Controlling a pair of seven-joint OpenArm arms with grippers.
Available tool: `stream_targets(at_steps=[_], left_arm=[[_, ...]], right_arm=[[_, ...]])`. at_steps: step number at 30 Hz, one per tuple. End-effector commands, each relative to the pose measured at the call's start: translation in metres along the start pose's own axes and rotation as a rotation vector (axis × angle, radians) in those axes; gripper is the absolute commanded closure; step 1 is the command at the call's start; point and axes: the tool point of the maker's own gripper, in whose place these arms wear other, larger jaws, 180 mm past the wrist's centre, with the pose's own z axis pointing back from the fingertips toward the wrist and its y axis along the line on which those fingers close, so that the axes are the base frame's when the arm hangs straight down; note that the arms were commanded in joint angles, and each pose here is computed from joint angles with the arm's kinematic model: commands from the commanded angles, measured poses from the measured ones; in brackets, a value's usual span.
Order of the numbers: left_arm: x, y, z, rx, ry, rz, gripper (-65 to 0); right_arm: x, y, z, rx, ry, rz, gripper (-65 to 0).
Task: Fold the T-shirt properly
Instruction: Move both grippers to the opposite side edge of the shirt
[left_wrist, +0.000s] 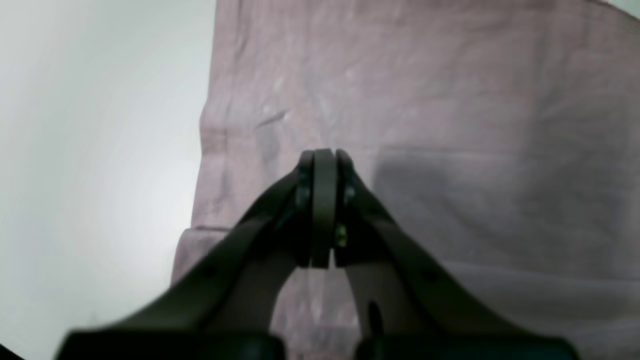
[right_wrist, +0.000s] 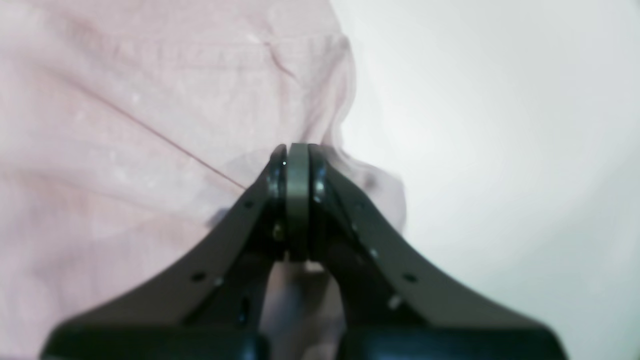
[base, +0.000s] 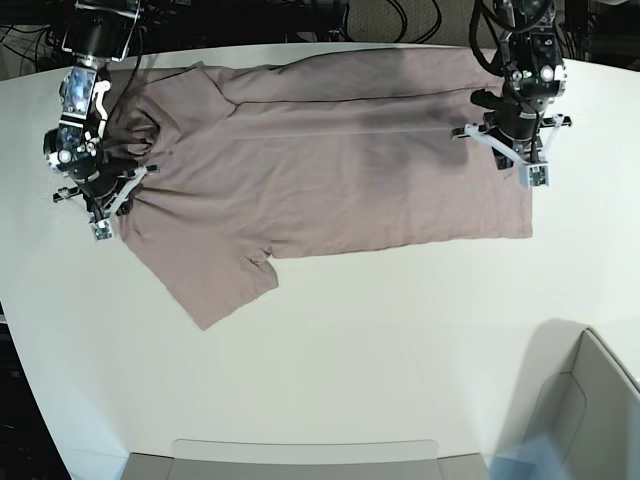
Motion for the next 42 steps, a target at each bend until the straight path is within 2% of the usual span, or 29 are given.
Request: stream_targets(at_steps=[1,3,6,9,12,17,20,26,31,36,42], left_arm=[[0.012,0.002,0.002,0.008,-0.038,-0.007,0.0],[0.022,0.001,0.000,0.008,-0.062,-0.002,0.0],[0.024,0.001,-0.002,0.006,-0.062,0.000,0.0],[0.024,0.000,-0.003,0.005,-0.061,0.000,0.0],[0.024,0.002,-0.003,0.010,-0.062,0.003,0.0],[0.022,0.004,-0.004,0.015,-0.056,0.002,0.0],[0.022,0.004,-0.004,0.015,-0.056,0.002,0.0],[0.023,0.003,-0.004,0.012,-0.057,0.003,0.0],[0.036,0.001,-0.006,0.008,-0.087,0.008,0.0],[0.037,0.001,-0.006,0.007,-0.090,0.007,0.0],[0.038,0.001,-0.006,0.007,-0.091,0.008,0.0]], right_arm=[[-0.035,0.003,0.005,-0.001,0.130,0.047,0.0],[-0.043,0.006,0.014,0.001,0.134,0.060,0.0],[-0.033,0.007,0.023,0.016,0.085,0.053,0.0],[-0.004,0.001,0.032,0.028,-0.001,0.045,0.0],[0.043,-0.008,0.043,0.018,-0.124,0.051,0.0],[0.111,-0.025,0.050,-0.021,-0.268,0.053,-19.2],[0.140,-0.029,0.044,-0.013,-0.310,0.053,-23.3],[0.168,-0.023,-0.014,0.087,-0.246,0.016,-23.2],[0.177,-0.010,-0.052,0.160,-0.249,-0.015,-23.2],[0.169,-0.017,-0.072,0.173,-0.240,-0.101,-23.2],[0.158,-0.015,-0.077,0.178,-0.227,-0.112,-23.2]])
